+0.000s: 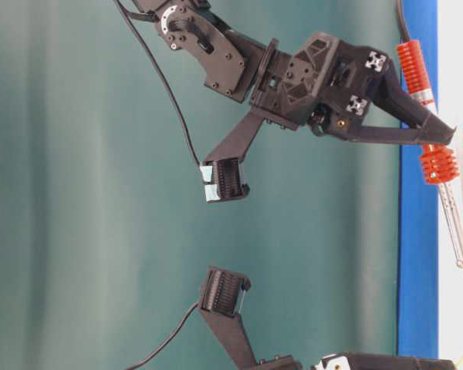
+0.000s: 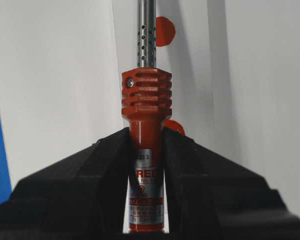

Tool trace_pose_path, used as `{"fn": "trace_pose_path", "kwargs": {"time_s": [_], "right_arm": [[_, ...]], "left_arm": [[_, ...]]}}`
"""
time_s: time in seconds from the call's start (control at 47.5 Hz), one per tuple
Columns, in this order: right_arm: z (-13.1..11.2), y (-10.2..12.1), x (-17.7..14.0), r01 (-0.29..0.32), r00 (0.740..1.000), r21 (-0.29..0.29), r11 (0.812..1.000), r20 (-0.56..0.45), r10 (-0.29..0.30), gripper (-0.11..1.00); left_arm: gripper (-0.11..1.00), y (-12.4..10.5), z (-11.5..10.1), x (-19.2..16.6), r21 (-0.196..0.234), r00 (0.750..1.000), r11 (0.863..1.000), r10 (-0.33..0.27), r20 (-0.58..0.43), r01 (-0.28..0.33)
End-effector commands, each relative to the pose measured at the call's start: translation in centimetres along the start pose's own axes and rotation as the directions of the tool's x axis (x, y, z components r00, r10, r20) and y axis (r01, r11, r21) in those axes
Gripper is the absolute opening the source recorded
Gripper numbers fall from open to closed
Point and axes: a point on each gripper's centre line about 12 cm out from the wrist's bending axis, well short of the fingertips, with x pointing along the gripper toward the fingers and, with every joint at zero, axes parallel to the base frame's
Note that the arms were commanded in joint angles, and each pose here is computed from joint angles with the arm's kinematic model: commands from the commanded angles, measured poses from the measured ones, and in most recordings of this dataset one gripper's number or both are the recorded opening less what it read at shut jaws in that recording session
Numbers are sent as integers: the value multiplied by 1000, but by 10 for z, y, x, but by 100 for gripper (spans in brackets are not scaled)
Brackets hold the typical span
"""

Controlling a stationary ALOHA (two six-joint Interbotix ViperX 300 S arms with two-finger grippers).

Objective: Touch the tip of the soldering iron to the tip of the solder at the mark.
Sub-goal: 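Bring the iron tip to the solder tip at the left red dot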

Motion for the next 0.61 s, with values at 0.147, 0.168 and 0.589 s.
{"fn": "trace_pose_path", "kwargs": {"time_s": [0.147,0.168,0.589], "right_arm": [[12,1,-8,0,999,-5,1000,40,0,6],[12,2,-8,-1,999,-7,1000,41,1,6],[12,2,-8,-1,999,-7,1000,42,1,6]], "left_arm": [[3,0,9,-5,1,1000,1000,-2,29,2],[3,0,9,-5,1,1000,1000,-2,29,2],[3,0,8,-5,1,1000,1000,-2,26,2]]}}
